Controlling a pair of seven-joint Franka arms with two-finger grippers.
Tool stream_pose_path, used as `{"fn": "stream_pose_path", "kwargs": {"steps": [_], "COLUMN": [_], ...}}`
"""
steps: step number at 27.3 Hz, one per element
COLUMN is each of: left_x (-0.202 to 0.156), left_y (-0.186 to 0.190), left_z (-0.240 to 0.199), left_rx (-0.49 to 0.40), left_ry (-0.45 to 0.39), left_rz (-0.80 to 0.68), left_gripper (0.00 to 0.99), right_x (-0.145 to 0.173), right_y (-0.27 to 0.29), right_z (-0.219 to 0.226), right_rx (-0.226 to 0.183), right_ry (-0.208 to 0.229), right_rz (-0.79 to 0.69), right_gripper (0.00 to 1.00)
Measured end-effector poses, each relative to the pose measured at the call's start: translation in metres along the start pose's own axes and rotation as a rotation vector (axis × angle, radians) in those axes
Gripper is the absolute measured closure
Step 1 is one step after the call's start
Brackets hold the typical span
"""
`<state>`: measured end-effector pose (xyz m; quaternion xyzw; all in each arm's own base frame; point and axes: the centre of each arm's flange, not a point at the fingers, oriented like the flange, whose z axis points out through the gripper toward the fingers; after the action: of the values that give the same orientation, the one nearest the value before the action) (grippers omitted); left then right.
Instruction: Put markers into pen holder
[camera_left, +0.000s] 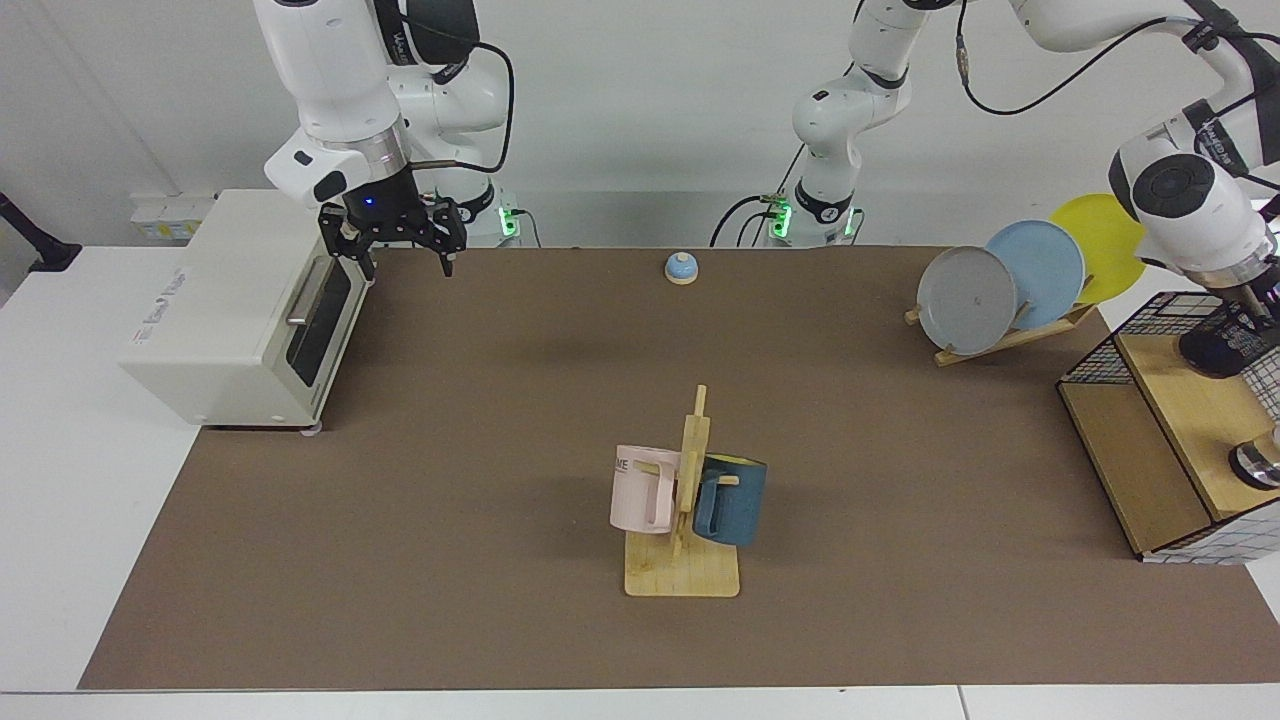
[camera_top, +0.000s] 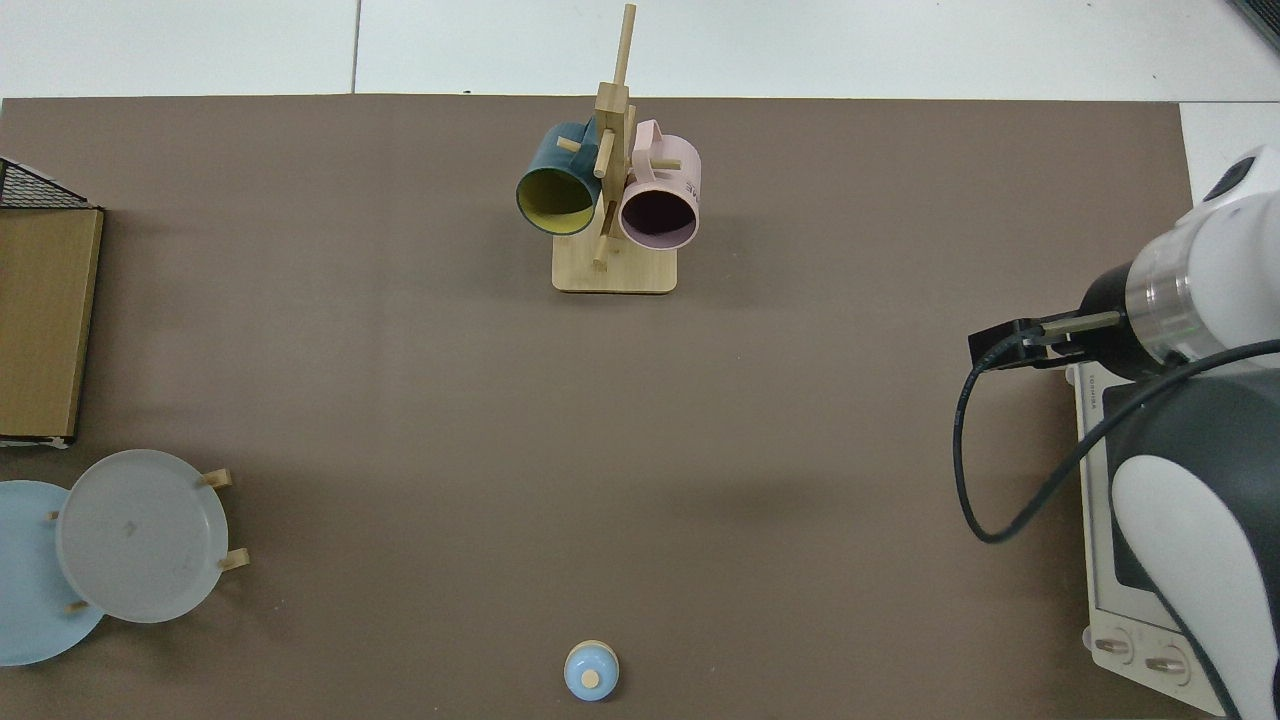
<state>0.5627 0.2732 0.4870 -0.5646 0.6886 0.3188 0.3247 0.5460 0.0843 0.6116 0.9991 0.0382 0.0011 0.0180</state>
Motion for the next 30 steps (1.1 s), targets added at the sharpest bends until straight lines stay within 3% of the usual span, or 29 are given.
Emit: {"fn": "stream_pose_path", "kwargs": {"steps": [8, 15, 30], "left_x": [-0.017, -0.017, -0.014], "left_y": [0.007, 0.008, 0.009], "left_z": [-0.017, -0.016, -0.014], "left_rx": [0.019, 0.018, 0.013], "left_ry": [0.023, 0.049, 0.054], "left_rz": [-0.037, -0.039, -0.034], "left_gripper": [0.242, 0.3, 0.3], "right_x": [0.0, 0.0, 0.0], "right_y": [0.0, 0.0, 0.0], "right_z": [0.0, 0.0, 0.0], "right_rx": [0.0, 0.0, 0.0], "right_ry": [0.0, 0.0, 0.0], "right_rz": [0.0, 0.0, 0.0], "right_gripper": [0.0, 0.0, 0.0]}}
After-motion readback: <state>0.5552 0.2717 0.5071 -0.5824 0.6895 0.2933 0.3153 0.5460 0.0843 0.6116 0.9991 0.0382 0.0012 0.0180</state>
